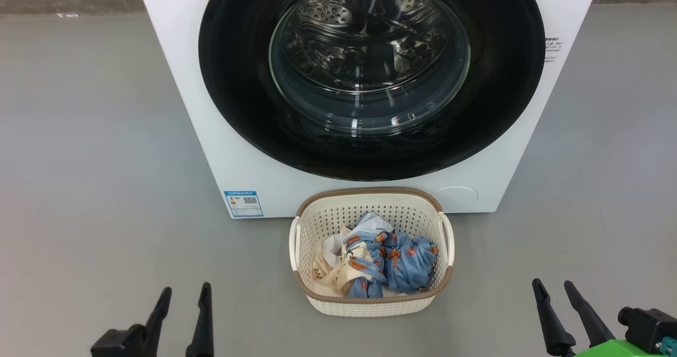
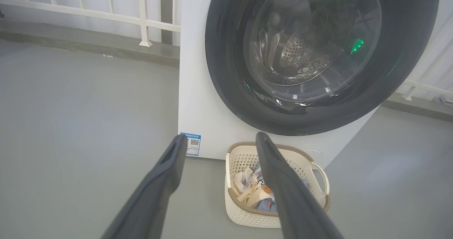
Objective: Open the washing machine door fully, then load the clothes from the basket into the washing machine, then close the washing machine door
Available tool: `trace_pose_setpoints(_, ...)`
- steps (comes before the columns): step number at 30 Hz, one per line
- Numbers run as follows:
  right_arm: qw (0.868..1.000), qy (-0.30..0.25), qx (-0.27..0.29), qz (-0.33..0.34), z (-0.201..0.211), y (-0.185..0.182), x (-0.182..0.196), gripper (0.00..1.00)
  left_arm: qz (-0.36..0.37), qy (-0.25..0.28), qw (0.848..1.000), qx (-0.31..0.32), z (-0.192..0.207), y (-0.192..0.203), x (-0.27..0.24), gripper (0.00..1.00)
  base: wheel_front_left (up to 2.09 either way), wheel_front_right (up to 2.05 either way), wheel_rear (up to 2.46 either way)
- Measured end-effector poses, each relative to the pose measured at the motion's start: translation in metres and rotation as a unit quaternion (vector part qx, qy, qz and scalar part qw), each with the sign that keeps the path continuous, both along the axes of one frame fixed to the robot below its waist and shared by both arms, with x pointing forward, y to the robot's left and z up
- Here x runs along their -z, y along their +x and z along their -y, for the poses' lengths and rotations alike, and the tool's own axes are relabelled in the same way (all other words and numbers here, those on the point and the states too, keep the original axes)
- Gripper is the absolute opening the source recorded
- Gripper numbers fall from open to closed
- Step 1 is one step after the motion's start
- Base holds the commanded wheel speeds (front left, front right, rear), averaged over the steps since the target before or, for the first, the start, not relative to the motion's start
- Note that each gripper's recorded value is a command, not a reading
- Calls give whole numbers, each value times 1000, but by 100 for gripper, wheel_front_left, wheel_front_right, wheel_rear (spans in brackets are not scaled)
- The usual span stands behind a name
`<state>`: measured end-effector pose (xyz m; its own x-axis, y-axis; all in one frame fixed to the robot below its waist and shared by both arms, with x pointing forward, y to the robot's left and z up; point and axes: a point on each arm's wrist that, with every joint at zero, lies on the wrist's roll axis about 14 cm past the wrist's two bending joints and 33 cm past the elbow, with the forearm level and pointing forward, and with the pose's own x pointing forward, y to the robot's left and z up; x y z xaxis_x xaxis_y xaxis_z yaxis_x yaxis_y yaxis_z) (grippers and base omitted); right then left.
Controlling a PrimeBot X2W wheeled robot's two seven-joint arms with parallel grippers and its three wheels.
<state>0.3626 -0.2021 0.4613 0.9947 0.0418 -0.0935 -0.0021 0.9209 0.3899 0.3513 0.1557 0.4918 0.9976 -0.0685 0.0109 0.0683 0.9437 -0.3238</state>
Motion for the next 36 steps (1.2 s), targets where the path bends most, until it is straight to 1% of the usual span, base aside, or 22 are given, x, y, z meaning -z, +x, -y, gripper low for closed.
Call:
trace_pose_setpoints(2,1000,-18,-4,-4,1,-3,4,100,3,21,1000,4,0,0,-1,100,0,0,0)
trace_pose_setpoints(11,998,-62,-16,14,-1,-1,-2,100,25,73,997,10,3,0,-7,100,0,0,0)
trace_pose_setpoints(20,993,-111,-29,27,-1,-1,-6,100,41,124,991,21,8,1,-12,100,0,0,0)
trace_pose_setpoints(36,993,-115,-20,25,5,1,-5,100,30,136,990,17,6,2,-5,100,2,2,-3)
